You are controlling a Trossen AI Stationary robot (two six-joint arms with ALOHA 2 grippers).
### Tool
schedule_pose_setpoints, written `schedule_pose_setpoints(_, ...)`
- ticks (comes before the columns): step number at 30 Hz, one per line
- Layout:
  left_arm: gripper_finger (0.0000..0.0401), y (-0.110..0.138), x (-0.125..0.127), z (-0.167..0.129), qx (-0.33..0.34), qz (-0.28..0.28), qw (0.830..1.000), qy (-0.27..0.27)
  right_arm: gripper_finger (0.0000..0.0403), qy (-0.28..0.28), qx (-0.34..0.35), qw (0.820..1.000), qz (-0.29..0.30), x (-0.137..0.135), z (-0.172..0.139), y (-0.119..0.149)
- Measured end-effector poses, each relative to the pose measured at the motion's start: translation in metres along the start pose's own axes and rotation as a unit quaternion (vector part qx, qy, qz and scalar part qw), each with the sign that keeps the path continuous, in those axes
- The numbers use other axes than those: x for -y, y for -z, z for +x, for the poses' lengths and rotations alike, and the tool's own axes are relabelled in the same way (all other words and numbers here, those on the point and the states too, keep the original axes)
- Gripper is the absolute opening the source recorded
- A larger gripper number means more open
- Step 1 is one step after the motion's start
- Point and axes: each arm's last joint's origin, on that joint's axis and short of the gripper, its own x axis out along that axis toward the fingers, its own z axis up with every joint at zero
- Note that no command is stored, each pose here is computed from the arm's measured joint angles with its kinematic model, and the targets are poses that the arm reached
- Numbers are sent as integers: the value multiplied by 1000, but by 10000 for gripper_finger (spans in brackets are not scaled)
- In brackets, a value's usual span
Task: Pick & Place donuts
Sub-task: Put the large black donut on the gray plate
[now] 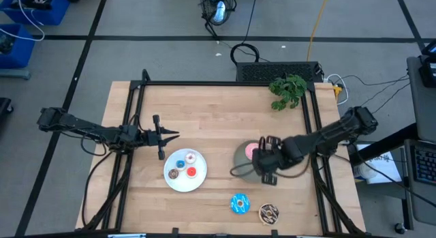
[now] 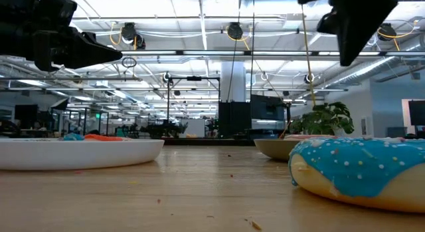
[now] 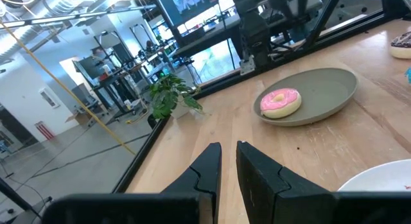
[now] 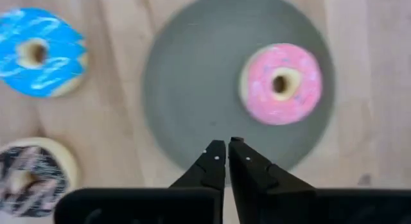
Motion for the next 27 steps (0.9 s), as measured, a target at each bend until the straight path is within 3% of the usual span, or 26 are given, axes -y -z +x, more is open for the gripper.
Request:
schedule_pose_setpoints(3,56,0,0,0,0,-1,1000,0,12,-10,-1,1000,-1,-17,-3,11)
schedule_pose_setpoints(6,56,0,0,0,0,-1,1000,0,3,-41,-26,998,-38,-36,-2,23)
schedule_pose_setpoints(11,56,0,0,0,0,-2,1000,0,6,-72,-7,996,-59,-55,5,36)
schedule_pose_setpoints(17,56,0,0,0,1,-2,1000,0,1,-115,-1,993,-35,-63,18,40)
schedule_pose_setpoints(27,56,0,0,0,1,-2,1000,0,1,-129,12,992,-10,-63,40,46)
